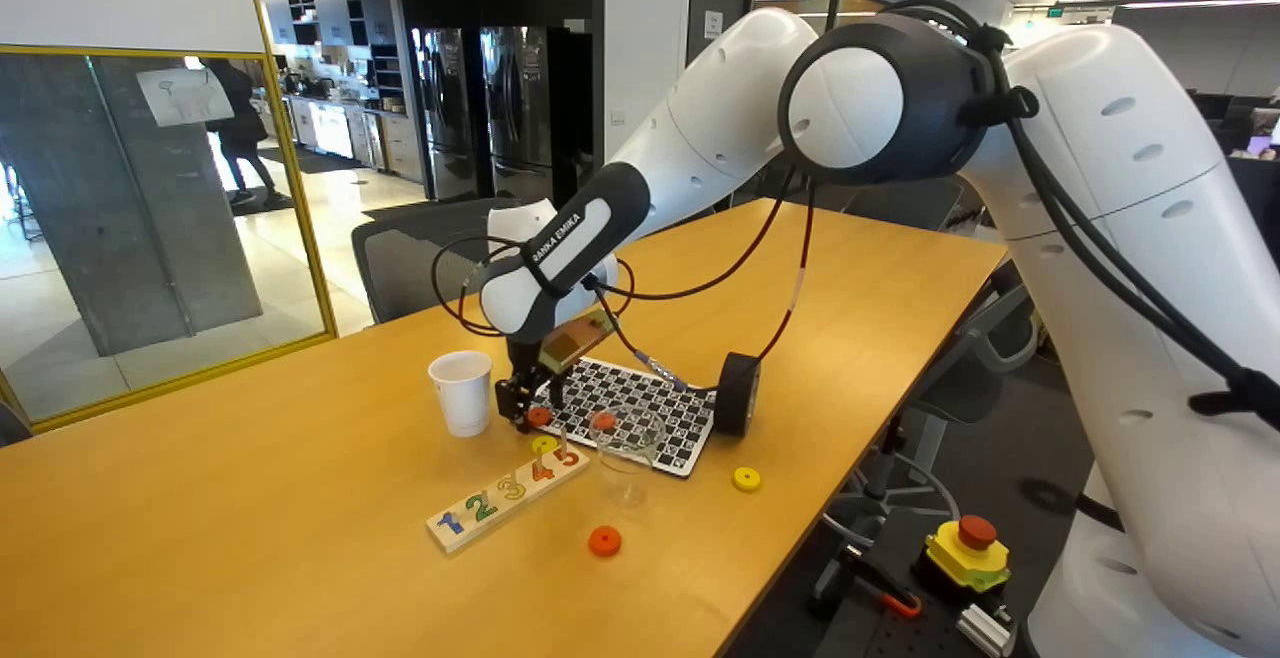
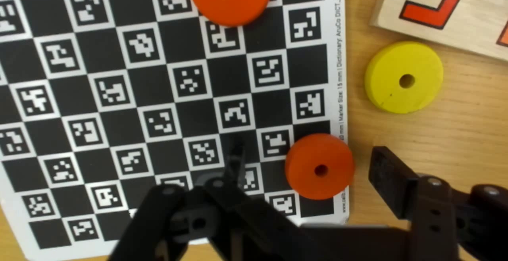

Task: Put the orange circles inside the white cup and the yellow circles in the transparent cup.

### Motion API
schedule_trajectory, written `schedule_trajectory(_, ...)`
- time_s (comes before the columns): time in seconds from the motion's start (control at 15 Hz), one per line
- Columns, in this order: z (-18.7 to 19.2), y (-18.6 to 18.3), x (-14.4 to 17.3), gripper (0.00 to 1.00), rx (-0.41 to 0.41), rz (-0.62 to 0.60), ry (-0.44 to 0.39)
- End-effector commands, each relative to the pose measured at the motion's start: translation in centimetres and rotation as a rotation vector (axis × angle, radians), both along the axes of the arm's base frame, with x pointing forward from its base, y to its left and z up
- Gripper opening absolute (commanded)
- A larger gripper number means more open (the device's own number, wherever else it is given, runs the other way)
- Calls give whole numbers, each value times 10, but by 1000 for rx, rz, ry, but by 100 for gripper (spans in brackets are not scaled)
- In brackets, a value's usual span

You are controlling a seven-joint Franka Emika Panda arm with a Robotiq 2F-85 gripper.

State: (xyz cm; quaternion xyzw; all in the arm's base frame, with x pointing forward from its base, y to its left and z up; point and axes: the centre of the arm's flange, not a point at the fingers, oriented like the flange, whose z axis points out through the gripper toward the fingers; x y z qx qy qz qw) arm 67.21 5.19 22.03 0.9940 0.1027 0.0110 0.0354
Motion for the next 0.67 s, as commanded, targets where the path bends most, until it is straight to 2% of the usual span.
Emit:
schedule_trajectory(0.0, 12, 5, 0, 51, 6, -16, 15)
schedule_trajectory(0.27, 20, 7, -4, 20, -7, -26, 44)
schedule_trajectory(0.47, 25, 11, -8, 23, -16, -37, 70)
schedule_trajectory(0.6, 44, 15, -12, 23, -38, -57, 65)
